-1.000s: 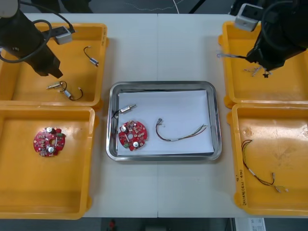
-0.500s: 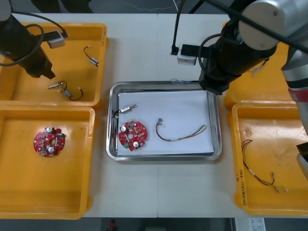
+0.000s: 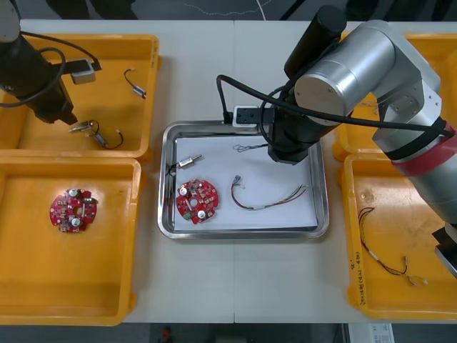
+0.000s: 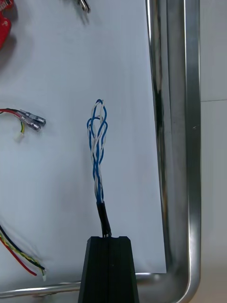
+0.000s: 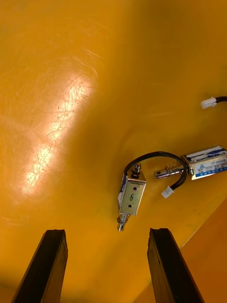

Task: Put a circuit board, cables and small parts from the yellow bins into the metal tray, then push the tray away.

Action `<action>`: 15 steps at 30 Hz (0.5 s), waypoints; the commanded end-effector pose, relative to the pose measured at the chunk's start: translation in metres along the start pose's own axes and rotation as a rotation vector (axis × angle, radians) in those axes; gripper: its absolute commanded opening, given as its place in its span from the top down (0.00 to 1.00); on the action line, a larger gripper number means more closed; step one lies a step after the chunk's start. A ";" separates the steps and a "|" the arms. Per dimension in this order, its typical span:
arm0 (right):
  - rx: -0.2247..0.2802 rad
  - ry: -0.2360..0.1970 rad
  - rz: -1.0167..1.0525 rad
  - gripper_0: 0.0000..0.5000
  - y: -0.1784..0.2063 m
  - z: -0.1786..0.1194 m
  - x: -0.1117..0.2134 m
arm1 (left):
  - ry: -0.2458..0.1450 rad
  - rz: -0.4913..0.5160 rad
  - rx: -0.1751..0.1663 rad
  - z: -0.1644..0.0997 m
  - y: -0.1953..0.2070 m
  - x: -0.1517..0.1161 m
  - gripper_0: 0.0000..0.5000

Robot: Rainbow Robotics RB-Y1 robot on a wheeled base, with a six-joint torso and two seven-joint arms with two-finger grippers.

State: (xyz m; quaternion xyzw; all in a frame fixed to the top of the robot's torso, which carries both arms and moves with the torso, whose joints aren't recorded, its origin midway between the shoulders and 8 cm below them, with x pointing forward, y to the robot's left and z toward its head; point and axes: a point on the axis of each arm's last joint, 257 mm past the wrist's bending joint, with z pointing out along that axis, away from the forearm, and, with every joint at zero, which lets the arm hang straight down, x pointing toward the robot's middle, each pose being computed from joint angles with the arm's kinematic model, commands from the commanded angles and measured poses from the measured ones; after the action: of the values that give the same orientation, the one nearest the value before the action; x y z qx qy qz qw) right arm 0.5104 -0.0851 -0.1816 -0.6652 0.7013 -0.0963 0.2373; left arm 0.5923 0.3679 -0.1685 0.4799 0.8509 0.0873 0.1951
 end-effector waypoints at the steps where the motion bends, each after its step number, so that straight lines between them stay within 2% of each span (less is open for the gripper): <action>1: -0.007 -0.002 0.008 1.00 0.003 0.018 0.000 | -0.047 0.016 -0.055 -0.019 0.019 -0.030 0.00; 9: 0.034 0.029 -0.021 1.00 -0.002 0.036 0.013 | -0.024 0.058 -0.064 -0.004 0.012 -0.036 0.00; 15: 0.027 0.043 -0.020 1.00 -0.002 0.040 0.019 | -0.009 0.068 -0.049 0.007 0.004 -0.034 0.00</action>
State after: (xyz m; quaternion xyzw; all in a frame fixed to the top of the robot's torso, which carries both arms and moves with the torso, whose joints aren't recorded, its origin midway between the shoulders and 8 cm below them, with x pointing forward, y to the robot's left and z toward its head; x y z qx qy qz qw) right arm 0.5263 -0.0871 -0.2190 -0.6642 0.7020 -0.1096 0.2324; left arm 0.5992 0.3573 -0.1845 0.4912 0.8439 0.0999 0.1912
